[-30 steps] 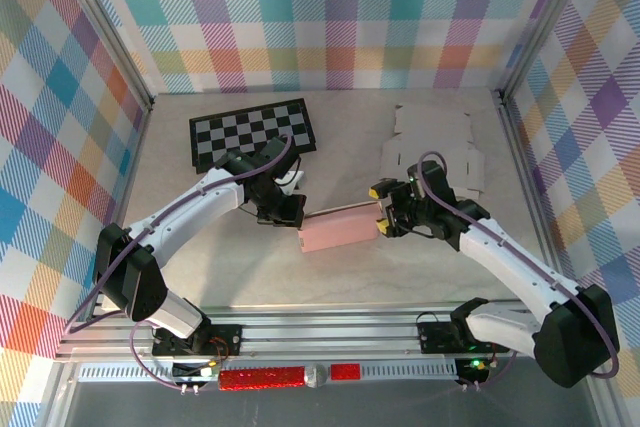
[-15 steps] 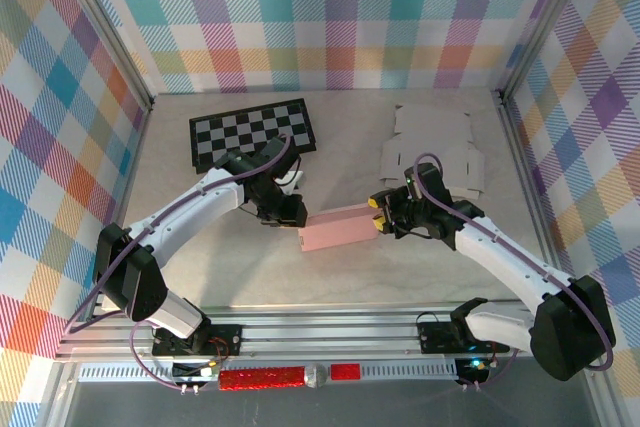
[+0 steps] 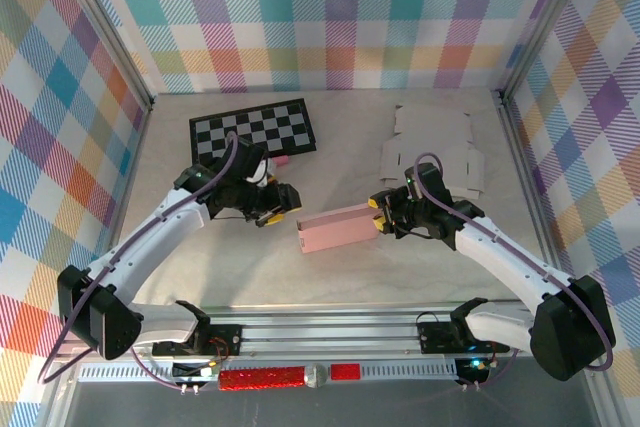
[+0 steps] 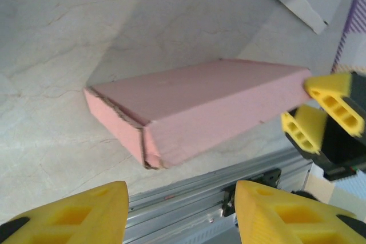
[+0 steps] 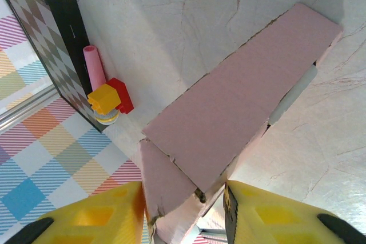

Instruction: Fold the paper box

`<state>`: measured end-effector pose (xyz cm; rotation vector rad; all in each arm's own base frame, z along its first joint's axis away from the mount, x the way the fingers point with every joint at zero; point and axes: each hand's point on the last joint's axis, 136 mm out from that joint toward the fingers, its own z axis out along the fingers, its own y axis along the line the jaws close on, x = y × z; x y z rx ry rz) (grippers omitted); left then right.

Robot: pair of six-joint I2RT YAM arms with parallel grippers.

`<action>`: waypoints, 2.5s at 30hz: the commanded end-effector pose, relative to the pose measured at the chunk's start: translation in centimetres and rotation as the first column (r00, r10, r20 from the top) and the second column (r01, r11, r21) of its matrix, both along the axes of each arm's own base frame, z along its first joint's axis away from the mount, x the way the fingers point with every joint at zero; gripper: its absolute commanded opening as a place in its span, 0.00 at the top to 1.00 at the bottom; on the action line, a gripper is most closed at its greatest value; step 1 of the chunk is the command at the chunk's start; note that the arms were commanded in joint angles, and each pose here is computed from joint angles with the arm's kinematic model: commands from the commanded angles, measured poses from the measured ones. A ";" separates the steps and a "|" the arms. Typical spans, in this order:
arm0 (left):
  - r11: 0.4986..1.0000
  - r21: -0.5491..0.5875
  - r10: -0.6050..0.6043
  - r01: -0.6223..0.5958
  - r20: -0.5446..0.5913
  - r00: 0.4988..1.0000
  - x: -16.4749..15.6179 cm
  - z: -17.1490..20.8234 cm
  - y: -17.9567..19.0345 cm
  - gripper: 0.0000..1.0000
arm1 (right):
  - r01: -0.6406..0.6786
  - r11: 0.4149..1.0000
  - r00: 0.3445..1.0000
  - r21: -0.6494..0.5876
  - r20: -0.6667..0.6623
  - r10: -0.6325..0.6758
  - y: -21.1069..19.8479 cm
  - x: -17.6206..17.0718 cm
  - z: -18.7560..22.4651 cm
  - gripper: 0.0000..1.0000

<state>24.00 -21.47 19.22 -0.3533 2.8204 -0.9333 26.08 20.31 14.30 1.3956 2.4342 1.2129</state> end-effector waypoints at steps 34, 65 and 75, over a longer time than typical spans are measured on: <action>0.997 -0.052 0.045 -0.053 -0.146 0.988 -1.7 -5.7 -0.1 0.71 | -0.011 0.999 0.996 -0.043 -0.089 0.008 -0.9 -1.8 -2.3 0.62; 1.000 0.030 -0.003 0.007 -0.134 0.991 -2.3 -7.0 0.3 0.81 | -0.150 0.981 0.988 -0.119 -0.052 0.145 -2.0 -2.1 0.5 0.55; 0.999 0.032 -0.003 0.008 -0.134 0.991 -2.2 -7.0 0.2 0.81 | -0.168 0.973 0.980 -0.159 -0.136 0.147 -2.8 -3.5 -1.8 0.57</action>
